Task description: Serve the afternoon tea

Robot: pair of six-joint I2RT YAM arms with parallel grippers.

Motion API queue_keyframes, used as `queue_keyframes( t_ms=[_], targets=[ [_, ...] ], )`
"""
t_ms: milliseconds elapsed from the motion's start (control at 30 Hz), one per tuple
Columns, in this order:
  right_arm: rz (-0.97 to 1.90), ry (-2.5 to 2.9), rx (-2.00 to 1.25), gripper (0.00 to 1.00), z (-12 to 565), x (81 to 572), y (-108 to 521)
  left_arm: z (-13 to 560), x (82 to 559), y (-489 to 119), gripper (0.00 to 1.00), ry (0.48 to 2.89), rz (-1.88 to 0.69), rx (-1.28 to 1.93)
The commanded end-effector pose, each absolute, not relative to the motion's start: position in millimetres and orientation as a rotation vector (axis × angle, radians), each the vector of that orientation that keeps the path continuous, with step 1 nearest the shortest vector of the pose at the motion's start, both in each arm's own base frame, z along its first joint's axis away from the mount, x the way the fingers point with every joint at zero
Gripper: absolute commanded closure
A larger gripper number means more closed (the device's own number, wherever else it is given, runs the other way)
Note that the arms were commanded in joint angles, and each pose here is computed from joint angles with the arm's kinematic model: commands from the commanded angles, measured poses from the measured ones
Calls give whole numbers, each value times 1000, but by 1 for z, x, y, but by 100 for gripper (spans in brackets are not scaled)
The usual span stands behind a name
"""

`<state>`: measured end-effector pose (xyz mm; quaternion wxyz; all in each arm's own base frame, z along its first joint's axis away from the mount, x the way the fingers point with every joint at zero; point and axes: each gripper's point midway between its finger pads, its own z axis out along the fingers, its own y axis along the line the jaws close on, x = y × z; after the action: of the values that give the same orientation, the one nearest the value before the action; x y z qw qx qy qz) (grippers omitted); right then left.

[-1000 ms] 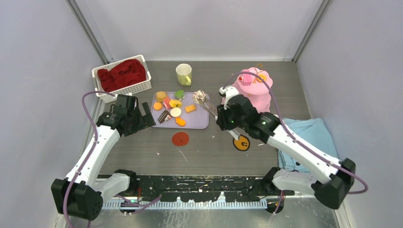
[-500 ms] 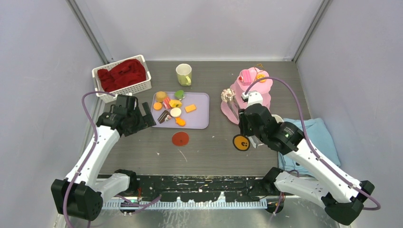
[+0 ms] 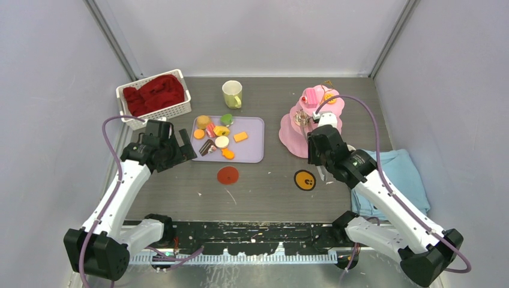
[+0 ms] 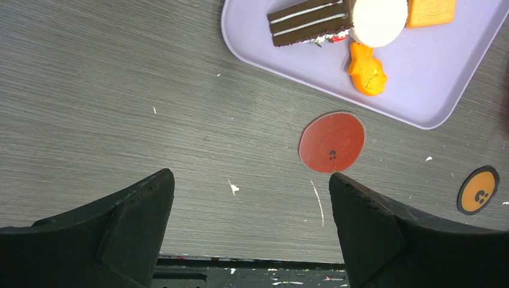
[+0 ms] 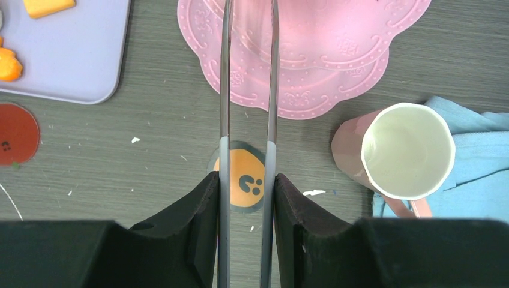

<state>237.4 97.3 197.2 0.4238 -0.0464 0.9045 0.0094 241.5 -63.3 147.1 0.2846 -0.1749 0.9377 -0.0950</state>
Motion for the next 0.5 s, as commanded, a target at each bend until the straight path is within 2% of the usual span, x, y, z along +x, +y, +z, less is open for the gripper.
queue_keyframes(
  t_ms=[0,100,167,467],
  targets=[
    [95,2163,-79,73,215,259,106,159,250,-69,0,2471,-291,-441],
    [92,2160,-70,58,217,260,104,159,249,-68,0,2469,-287,-441],
    [88,2158,-70,52,220,259,102,158,249,-67,0,2471,-280,-441],
    [82,2156,-58,49,235,246,91,157,249,-68,0,2476,-285,-440]
  ],
)
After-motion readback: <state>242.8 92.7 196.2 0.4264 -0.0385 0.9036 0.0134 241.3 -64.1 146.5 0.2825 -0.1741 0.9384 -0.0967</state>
